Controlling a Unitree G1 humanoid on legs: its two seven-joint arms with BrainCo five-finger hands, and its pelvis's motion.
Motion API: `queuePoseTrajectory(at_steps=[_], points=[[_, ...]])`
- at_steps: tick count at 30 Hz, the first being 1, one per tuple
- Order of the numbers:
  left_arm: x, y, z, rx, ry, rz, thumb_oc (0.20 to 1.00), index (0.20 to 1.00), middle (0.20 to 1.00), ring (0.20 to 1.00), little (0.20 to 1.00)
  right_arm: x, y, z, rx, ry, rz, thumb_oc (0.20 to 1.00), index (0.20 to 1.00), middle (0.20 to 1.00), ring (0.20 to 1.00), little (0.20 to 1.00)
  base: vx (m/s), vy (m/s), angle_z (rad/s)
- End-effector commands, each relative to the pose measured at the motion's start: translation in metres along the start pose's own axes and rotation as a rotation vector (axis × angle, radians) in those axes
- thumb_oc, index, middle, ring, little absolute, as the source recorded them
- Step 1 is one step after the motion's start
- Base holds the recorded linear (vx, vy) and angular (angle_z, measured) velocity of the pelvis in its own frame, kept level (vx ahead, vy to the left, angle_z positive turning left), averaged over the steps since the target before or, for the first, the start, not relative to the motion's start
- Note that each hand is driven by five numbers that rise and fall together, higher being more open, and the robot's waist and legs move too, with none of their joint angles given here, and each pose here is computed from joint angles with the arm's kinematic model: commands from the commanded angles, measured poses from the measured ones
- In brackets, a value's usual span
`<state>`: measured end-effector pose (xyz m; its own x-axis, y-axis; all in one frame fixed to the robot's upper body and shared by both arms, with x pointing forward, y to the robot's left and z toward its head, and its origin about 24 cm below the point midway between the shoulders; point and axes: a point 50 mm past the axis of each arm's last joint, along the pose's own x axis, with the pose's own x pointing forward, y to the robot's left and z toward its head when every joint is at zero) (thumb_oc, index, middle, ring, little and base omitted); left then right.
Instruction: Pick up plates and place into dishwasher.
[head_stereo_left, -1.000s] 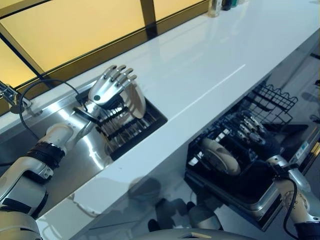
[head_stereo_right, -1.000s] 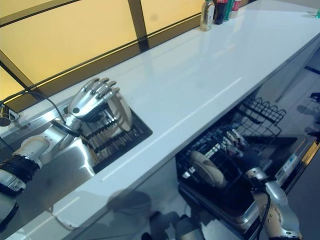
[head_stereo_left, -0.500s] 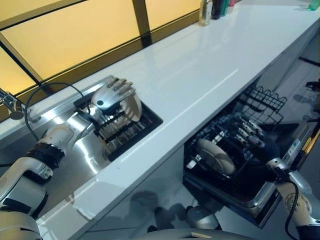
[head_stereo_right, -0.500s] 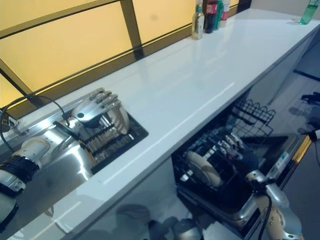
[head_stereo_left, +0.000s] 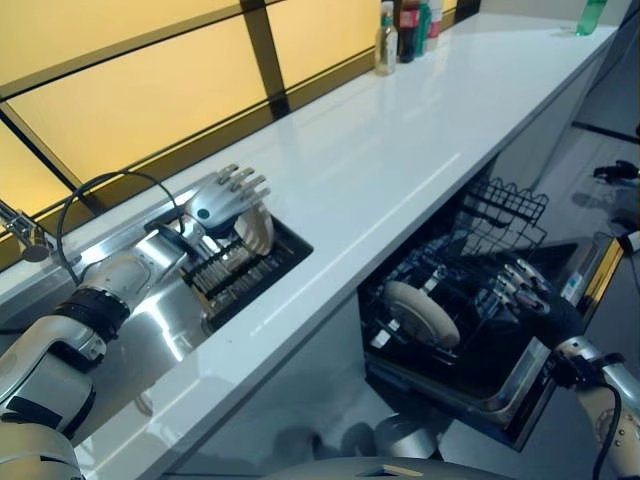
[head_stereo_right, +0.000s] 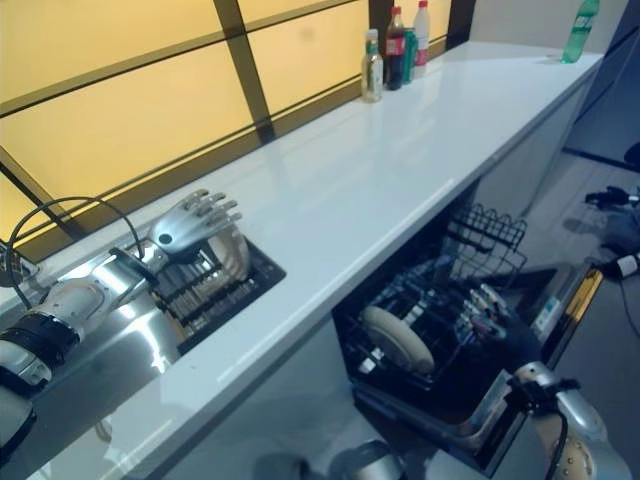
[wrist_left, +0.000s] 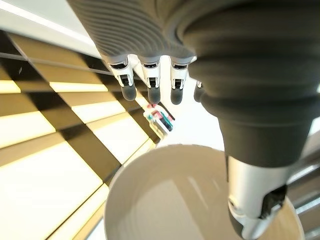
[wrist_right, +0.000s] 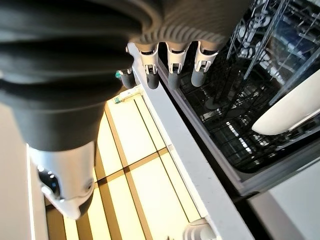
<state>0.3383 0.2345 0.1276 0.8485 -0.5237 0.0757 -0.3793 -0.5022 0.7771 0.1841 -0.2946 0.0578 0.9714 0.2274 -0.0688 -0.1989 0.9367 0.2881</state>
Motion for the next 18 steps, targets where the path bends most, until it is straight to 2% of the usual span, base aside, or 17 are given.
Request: queuePoseTrajectory(at_steps=[1, 2, 3, 4, 11, 18], points=[[-0.017, -0.016, -0.021, 0.182, 0.058, -0.164, 1.000, 1.000, 1.000, 1.000, 1.000, 0.000, 0.003, 0.033, -0.075, -0.098, 0.065, 1.000, 1.000, 1.000, 1.000, 1.000, 0.04, -0.034, -0.04], [-0.018, -0.018, -0.022, 0.195, 0.062, -0.196, 1.000, 1.000, 1.000, 1.000, 1.000, 0.000, 0.003, 0.033, -0.075, -0.096, 0.065, 1.000, 1.000, 1.000, 1.000, 1.000, 0.04, -0.030, -0.04], [-0.021, -0.023, -0.023, 0.204, 0.066, -0.242, 0.771, 0.771, 0.771, 0.771, 0.771, -0.001, 0.003, 0.034, -0.077, -0.092, 0.068, 1.000, 1.000, 1.000, 1.000, 1.000, 0.04, -0.027, -0.06], [-0.023, -0.027, -0.024, 0.204, 0.075, -0.264, 0.200, 0.200, 0.200, 0.200, 0.200, -0.001, 0.002, 0.034, -0.078, -0.089, 0.071, 1.000, 1.000, 1.000, 1.000, 1.000, 0.03, -0.033, -0.09], [-0.028, -0.033, -0.020, 0.193, 0.099, -0.308, 0.200, 0.200, 0.200, 0.200, 0.200, -0.008, 0.001, 0.035, -0.061, -0.078, 0.077, 1.000, 1.000, 1.000, 1.000, 1.000, 0.03, -0.009, -0.07], [-0.034, -0.034, -0.019, 0.182, 0.109, -0.273, 0.200, 0.200, 0.200, 0.200, 0.200, -0.013, 0.000, 0.033, -0.051, -0.068, 0.068, 1.000, 1.000, 1.000, 1.000, 1.000, 0.00, 0.000, 0.00]])
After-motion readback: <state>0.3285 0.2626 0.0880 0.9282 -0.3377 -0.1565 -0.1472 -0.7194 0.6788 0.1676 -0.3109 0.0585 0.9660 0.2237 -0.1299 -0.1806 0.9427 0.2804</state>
